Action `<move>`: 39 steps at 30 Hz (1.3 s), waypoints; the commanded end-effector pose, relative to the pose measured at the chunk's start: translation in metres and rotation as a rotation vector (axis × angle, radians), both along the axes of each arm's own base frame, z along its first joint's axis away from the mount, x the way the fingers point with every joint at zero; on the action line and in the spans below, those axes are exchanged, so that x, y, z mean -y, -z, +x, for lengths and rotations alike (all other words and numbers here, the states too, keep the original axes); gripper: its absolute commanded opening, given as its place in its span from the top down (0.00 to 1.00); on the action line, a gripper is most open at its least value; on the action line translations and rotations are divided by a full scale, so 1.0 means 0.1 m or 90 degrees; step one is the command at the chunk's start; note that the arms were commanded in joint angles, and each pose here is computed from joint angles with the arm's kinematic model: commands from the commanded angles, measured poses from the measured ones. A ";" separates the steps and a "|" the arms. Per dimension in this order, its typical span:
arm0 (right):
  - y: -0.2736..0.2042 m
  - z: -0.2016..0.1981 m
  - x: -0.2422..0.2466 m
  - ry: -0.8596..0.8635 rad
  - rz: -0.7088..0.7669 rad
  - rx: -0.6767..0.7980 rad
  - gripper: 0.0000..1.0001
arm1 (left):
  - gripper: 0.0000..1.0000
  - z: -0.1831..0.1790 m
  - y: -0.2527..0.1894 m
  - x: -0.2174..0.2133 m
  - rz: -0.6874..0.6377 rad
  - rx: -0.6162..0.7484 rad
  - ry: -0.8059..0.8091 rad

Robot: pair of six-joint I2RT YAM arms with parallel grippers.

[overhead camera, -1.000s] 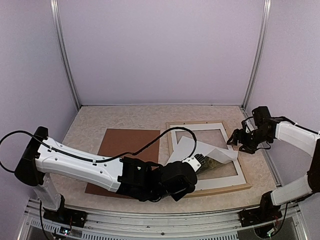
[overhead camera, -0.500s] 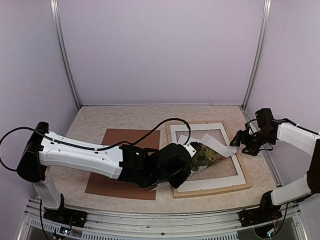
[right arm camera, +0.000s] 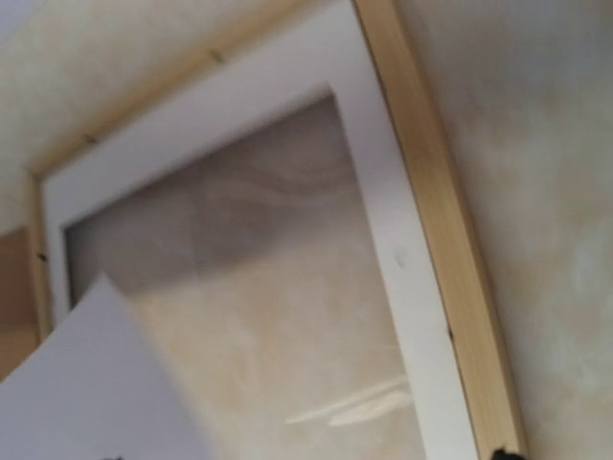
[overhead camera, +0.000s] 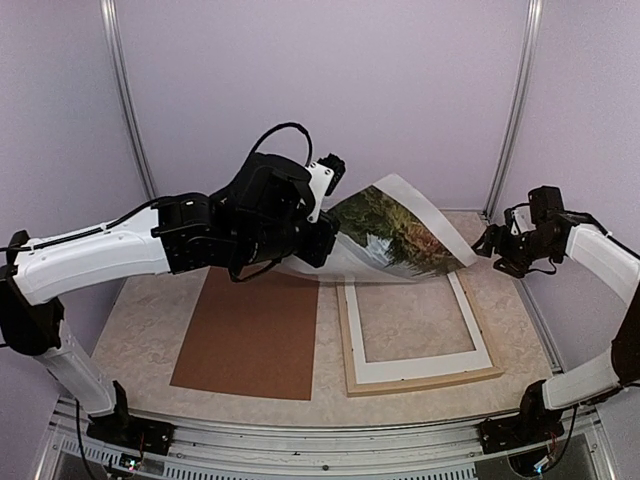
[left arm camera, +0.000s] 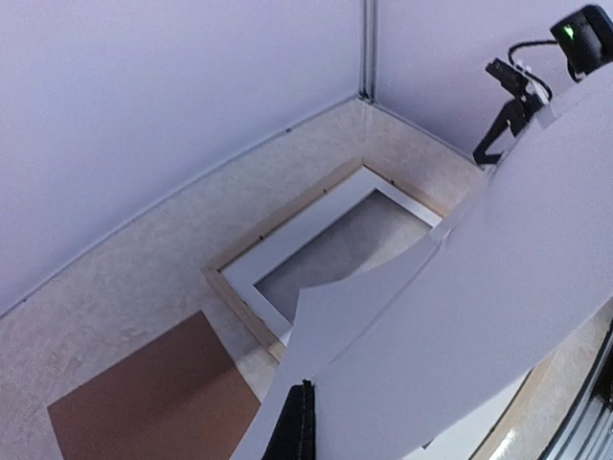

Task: Put the photo into the frame
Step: Pass from the left arm to the right

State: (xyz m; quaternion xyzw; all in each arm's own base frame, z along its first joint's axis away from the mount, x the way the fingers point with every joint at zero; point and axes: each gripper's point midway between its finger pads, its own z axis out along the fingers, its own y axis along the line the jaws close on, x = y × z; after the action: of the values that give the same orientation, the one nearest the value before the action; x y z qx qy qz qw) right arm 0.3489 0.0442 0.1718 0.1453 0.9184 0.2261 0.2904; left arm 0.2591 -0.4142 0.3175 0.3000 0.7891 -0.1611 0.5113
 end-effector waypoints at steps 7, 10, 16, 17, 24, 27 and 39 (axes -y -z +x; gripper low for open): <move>-0.29 0.24 0.03 -0.025 -0.008 0.032 0.18 | 1.00 0.23 -1.32 -0.95 -0.057 0.206 -0.215; -0.33 0.29 0.03 -0.027 -0.009 0.039 0.18 | 1.00 0.17 -1.28 -1.03 -0.045 0.235 -0.218; -0.41 0.38 0.05 -0.026 -0.013 0.051 0.18 | 1.00 0.19 -0.66 -0.77 0.041 0.221 -0.193; -0.40 0.39 0.05 -0.026 -0.012 0.049 0.18 | 1.00 0.19 -0.52 -0.68 0.059 0.219 -0.187; -0.31 0.37 0.03 -0.032 -0.006 0.044 0.18 | 1.00 -0.20 0.28 0.14 0.171 0.215 -0.075; -0.30 0.36 -0.01 -0.039 0.006 0.044 0.18 | 1.00 -0.38 0.73 0.45 0.206 0.192 -0.016; -0.12 0.36 -0.46 -0.112 0.089 0.015 0.18 | 1.00 -0.94 1.54 0.98 0.266 0.145 0.109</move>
State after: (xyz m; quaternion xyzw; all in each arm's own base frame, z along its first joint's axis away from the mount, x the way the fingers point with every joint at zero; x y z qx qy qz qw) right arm 0.3876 0.0692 0.2021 0.0923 0.9045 0.2909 0.2980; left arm 0.1747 -0.4963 0.1589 0.4802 0.7137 0.0263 0.5093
